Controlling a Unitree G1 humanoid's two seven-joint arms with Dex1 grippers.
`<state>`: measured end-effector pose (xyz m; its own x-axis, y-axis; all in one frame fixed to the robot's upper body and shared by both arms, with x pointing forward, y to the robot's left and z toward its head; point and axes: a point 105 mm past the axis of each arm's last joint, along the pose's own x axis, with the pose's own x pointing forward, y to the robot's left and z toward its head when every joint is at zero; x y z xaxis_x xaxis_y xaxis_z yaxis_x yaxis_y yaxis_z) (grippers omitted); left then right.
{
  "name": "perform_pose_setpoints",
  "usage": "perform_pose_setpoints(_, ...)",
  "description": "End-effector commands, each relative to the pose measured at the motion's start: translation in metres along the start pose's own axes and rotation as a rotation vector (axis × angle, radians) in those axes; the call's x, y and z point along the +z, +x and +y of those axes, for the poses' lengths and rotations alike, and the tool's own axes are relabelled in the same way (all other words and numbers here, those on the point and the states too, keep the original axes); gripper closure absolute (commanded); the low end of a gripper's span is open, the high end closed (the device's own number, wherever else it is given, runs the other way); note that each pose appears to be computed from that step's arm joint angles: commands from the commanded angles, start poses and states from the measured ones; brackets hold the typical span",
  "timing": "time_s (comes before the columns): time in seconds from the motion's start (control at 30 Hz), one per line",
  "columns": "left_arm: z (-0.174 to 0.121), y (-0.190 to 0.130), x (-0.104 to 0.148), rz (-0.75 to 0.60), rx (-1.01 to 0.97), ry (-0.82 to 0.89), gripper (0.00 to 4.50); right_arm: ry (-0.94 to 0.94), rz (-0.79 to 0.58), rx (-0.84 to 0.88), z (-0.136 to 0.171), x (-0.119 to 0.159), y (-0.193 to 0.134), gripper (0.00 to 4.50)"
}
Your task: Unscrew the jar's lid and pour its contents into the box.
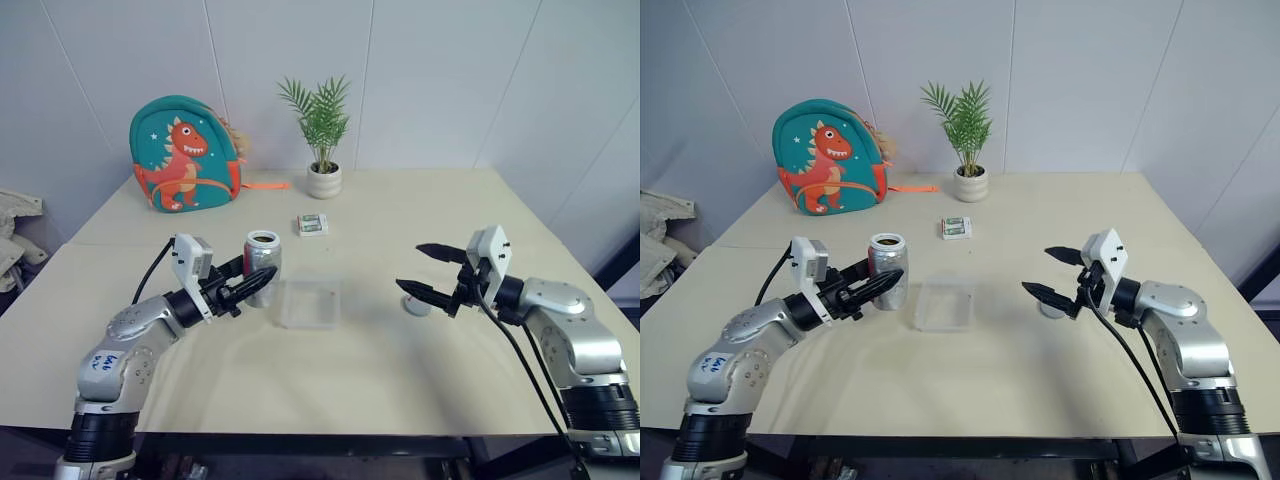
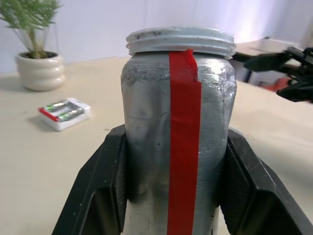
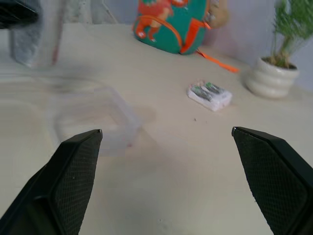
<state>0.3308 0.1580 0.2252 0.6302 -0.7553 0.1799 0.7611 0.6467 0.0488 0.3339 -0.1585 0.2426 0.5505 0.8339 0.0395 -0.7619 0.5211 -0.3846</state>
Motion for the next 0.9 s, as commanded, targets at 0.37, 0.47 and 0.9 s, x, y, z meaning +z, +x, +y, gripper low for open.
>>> perform_pose_setpoints(0.37, 0.033, 0.007, 0.014, -0.039, 0.096, 0.211, 2.47, -0.125, 0.032, 0.116, 0.021, 0.038, -0.042, 0.03)
perform_pose_setpoints(0.47, 0.036, 0.014, 0.018, -0.055, 0.089, 0.282, 2.47, -0.105, 0.037, 0.122, 0.021, 0.035, -0.040, 0.03)
perform_pose_setpoints(0.9, 0.037, 0.055, 0.019, 0.183, 0.071, 1.063, 2.47, -0.018, -0.008, 0.071, 0.028, 0.015, -0.026, 0.03)
